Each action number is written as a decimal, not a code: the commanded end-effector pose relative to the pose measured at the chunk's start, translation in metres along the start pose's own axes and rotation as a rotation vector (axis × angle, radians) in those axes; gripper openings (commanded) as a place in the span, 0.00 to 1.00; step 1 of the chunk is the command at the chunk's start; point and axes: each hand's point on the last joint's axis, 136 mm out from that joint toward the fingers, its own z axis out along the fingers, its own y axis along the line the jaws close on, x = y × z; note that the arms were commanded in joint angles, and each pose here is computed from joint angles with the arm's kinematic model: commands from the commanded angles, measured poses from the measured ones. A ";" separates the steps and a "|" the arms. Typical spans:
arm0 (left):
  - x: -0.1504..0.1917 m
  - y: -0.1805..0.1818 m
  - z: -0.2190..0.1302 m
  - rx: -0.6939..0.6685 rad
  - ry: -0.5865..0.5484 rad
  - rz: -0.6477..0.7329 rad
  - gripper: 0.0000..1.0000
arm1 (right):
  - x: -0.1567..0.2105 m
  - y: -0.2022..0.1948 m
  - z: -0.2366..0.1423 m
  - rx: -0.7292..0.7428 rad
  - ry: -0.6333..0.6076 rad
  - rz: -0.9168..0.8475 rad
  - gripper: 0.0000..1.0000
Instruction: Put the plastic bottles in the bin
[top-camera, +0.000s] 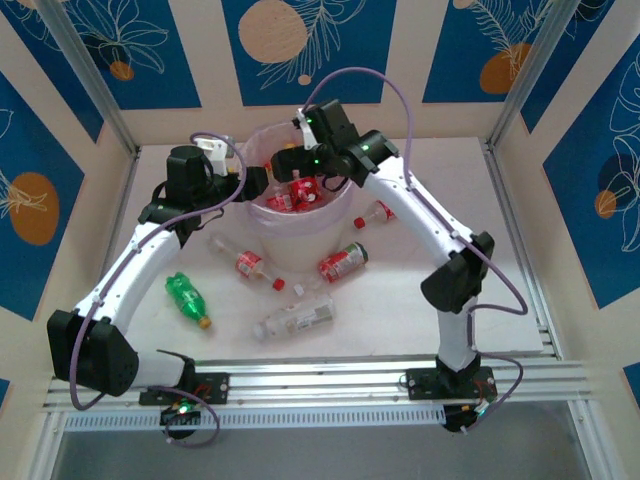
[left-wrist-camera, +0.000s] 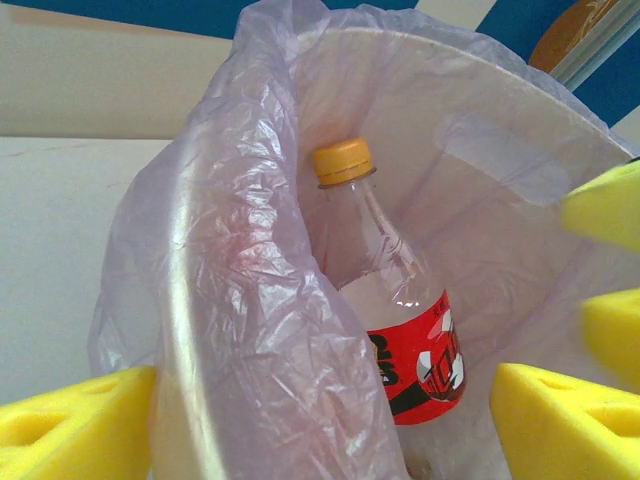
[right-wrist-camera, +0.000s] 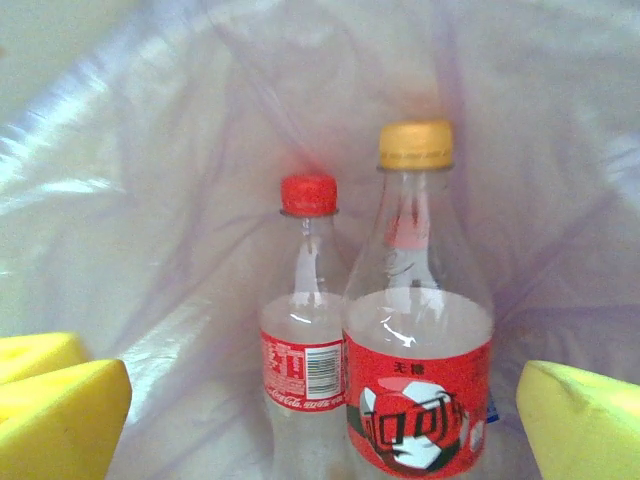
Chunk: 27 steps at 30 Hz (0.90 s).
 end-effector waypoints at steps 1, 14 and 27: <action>0.074 0.016 0.016 -0.050 0.248 0.021 0.84 | -0.031 -0.002 -0.051 0.019 -0.123 -0.017 0.99; 0.073 0.014 0.015 -0.045 0.245 0.021 0.84 | -0.023 -0.139 -0.101 0.232 -0.205 0.338 0.99; 0.073 0.014 0.015 -0.043 0.244 0.021 0.84 | 0.071 -0.266 -0.042 0.396 -0.087 0.784 0.99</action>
